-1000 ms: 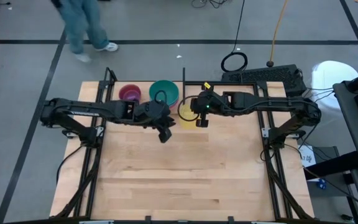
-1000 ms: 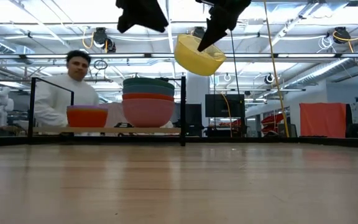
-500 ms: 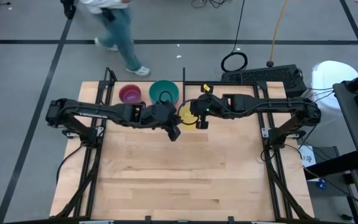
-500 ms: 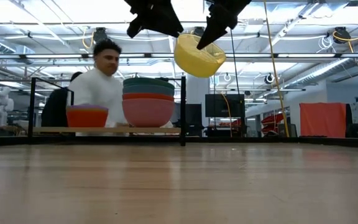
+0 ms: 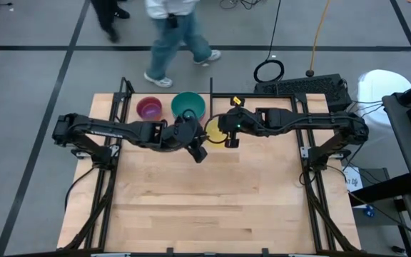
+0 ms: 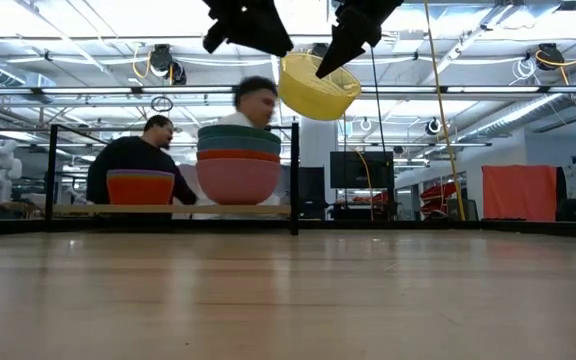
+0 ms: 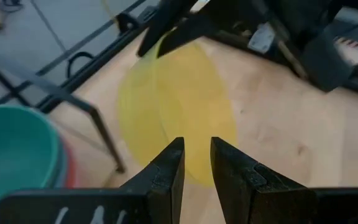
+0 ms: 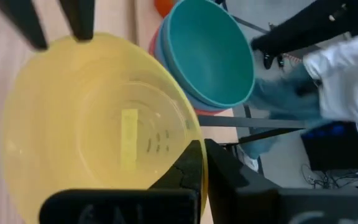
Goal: Place and stack bowls onto a shelf
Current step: Stack the yellow bowl on the purple bowl on the shelf
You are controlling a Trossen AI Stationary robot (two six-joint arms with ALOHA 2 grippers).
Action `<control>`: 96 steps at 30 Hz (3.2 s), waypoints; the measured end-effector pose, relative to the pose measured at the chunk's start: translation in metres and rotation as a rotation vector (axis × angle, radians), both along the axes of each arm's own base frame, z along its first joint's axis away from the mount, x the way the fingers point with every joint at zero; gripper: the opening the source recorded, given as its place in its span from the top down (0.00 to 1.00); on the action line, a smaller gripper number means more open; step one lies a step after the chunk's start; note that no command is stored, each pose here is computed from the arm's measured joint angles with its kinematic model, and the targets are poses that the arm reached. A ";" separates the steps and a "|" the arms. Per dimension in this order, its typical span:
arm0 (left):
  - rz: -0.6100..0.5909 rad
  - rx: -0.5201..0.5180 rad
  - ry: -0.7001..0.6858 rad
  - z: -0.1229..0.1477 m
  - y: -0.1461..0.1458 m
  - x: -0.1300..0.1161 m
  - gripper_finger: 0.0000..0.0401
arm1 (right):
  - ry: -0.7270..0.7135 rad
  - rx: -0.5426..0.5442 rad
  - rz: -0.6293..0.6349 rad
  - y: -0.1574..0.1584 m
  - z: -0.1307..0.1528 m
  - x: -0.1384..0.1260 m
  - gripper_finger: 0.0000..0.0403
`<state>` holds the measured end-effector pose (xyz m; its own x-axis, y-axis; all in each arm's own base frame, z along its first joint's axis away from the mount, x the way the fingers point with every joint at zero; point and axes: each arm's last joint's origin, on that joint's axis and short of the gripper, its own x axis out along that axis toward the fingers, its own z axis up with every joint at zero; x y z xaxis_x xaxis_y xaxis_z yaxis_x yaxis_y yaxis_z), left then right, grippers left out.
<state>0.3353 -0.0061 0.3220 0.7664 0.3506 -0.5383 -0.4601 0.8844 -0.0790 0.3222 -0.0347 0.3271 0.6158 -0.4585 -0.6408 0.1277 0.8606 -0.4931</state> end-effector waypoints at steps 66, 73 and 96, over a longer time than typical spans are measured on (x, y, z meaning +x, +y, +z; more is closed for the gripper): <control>0.034 0.076 0.055 0.000 0.003 -0.007 0.79 | -0.035 -0.027 0.039 0.000 -0.008 0.005 1.00; 0.056 0.071 0.069 -0.005 0.011 -0.002 0.79 | -0.053 -0.045 0.052 0.002 -0.007 0.007 1.00; 0.095 0.007 0.118 -0.020 0.035 0.004 0.97 | -0.056 -0.008 0.121 0.010 -0.007 0.008 1.00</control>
<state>0.3391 0.0292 0.3023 0.6612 0.4224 -0.6200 -0.5475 0.8367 -0.0138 0.3304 -0.0251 0.3200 0.7018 -0.3837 -0.6002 0.0512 0.8675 -0.4948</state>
